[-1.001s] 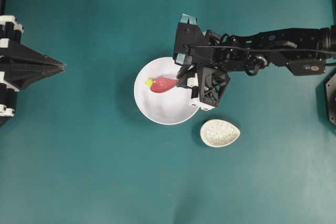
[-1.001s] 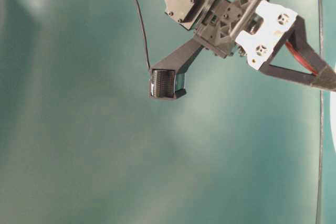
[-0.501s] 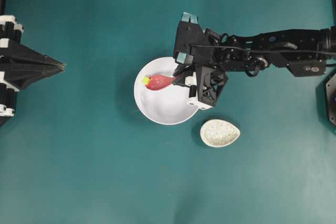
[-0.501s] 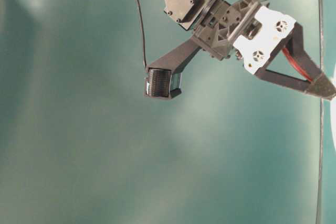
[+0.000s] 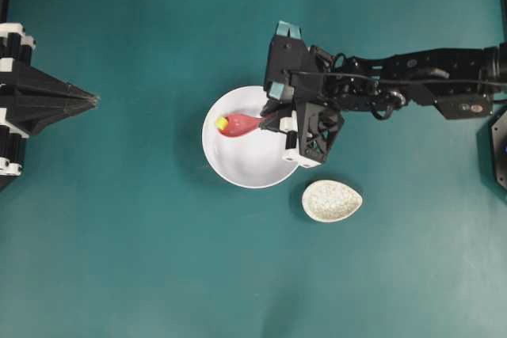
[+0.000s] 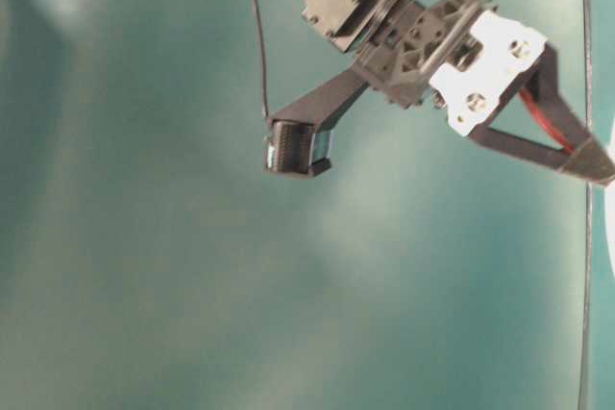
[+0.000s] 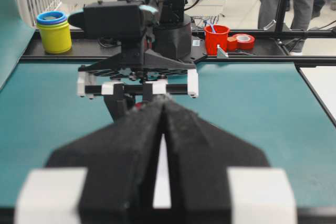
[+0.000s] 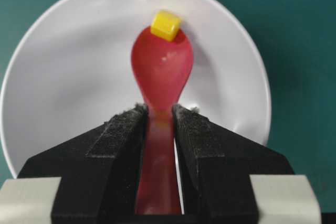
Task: Scoop the yellow hexagonal prism block from the bowl with a spoon using the right arm.
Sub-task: 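Lift the spoon with the yellow block up out of the bowl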
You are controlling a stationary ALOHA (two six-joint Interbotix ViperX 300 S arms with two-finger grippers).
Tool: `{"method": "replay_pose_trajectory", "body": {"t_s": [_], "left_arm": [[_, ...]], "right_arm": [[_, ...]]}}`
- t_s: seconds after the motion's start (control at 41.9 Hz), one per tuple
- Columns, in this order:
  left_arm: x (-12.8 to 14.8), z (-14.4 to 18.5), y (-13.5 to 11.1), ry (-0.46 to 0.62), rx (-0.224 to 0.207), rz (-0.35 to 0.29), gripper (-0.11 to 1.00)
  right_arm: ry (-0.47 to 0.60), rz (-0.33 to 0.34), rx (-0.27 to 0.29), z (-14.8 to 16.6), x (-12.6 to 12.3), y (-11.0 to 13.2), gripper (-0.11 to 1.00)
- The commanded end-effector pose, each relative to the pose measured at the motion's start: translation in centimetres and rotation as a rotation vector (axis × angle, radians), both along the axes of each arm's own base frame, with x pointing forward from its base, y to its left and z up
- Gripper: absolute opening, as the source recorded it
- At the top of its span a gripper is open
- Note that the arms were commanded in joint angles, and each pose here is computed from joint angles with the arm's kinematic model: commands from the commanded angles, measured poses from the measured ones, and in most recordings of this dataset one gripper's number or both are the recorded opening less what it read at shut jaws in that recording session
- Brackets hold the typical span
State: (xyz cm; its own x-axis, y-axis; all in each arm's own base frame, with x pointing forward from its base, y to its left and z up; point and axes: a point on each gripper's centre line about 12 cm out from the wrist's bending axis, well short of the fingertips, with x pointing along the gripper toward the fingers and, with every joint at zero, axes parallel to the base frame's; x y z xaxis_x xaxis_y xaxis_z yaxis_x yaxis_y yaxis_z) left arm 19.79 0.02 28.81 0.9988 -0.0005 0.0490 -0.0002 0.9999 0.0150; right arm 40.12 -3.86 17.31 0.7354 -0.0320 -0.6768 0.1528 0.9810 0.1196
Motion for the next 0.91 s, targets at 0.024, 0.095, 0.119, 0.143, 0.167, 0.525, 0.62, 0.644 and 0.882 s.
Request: {"method": "replay_pose_trajectory", "body": {"t_s": [0.024, 0.095, 0.119, 0.143, 0.167, 0.525, 0.62, 0.644, 0.882], "left_arm": [[0.2, 0.7, 0.0, -0.02, 0.003, 0.001, 0.0], [0.2, 0.7, 0.0, -0.02, 0.005, 0.001, 0.0], [0.2, 0.8, 0.0, -0.021, 0.005, 0.001, 0.0], [0.2, 0.8, 0.0, -0.021, 0.005, -0.001, 0.0], [0.2, 0.7, 0.0, -0.02, 0.005, 0.001, 0.0], [0.2, 0.7, 0.0, -0.02, 0.005, 0.001, 0.0], [0.2, 0.8, 0.0, -0.021, 0.005, 0.001, 0.0], [0.2, 0.8, 0.0, -0.021, 0.003, 0.001, 0.0], [0.1, 0.8, 0.0, -0.028, 0.003, 0.001, 0.0]], "right_arm": [[-0.088, -0.006, -0.019, 1.8, -0.3, 0.3, 0.23], [-0.116, -0.011, -0.029, 2.0, -0.6, 0.4, 0.23], [-0.119, -0.012, -0.031, 1.9, -0.7, 0.5, 0.23], [-0.132, -0.015, -0.035, 2.0, -0.9, 0.5, 0.23], [-0.139, -0.016, -0.038, 2.1, -1.0, 0.5, 0.23], [-0.349, -0.031, -0.088, 5.4, -4.1, 1.5, 0.23], [-0.399, -0.027, -0.093, 7.3, -5.3, 1.6, 0.23], [-0.413, -0.024, -0.096, 7.9, -5.6, 1.7, 0.23], [-0.473, -0.013, -0.091, 11.9, -8.0, 1.6, 0.23]]}}
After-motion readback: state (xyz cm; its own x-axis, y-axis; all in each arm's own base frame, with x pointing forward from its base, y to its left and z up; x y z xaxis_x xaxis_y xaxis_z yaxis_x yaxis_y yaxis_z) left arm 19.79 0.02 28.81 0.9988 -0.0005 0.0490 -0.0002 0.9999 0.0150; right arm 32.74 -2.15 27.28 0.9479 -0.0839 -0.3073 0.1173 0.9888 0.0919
